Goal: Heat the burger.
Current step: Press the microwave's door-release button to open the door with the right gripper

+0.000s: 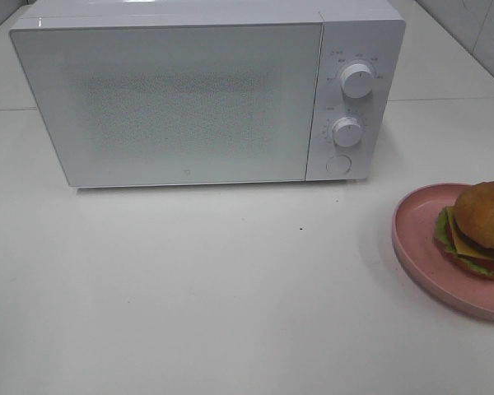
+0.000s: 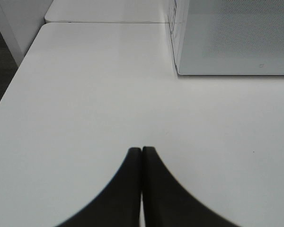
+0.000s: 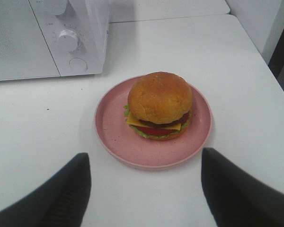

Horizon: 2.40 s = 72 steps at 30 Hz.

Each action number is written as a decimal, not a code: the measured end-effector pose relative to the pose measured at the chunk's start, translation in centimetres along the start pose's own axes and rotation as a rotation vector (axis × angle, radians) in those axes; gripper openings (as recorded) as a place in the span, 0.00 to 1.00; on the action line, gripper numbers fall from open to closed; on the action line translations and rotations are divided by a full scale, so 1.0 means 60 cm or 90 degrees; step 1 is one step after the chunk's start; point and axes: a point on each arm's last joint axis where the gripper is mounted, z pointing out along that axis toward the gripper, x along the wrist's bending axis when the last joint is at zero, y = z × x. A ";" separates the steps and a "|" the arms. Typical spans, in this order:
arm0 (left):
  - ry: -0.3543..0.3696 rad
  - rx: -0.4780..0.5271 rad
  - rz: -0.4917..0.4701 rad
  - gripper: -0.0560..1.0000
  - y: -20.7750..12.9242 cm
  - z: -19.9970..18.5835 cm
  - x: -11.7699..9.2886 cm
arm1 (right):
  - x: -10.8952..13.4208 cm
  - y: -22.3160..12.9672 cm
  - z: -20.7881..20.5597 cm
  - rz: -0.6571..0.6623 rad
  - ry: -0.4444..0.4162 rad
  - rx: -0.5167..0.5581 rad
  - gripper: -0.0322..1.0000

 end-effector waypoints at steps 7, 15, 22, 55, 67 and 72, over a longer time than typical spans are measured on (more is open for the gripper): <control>0.000 0.000 0.000 0.05 0.000 0.000 0.000 | 0.000 0.000 0.000 0.000 0.000 0.000 0.65; 0.000 0.000 0.000 0.05 0.000 0.000 0.000 | 0.000 0.000 0.000 0.000 0.000 0.000 0.65; 0.000 0.000 0.000 0.05 0.000 0.000 0.000 | 0.000 0.000 0.000 0.000 0.000 0.000 0.65; 0.000 0.000 0.000 0.05 0.000 0.000 0.000 | 0.000 0.000 0.000 0.000 0.000 0.000 0.65; 0.000 0.000 0.000 0.05 0.000 0.000 0.000 | 0.000 0.000 0.000 0.000 0.000 0.000 0.65; 0.000 0.000 0.000 0.05 0.000 0.000 0.000 | 0.000 0.000 0.000 0.000 0.000 0.000 0.65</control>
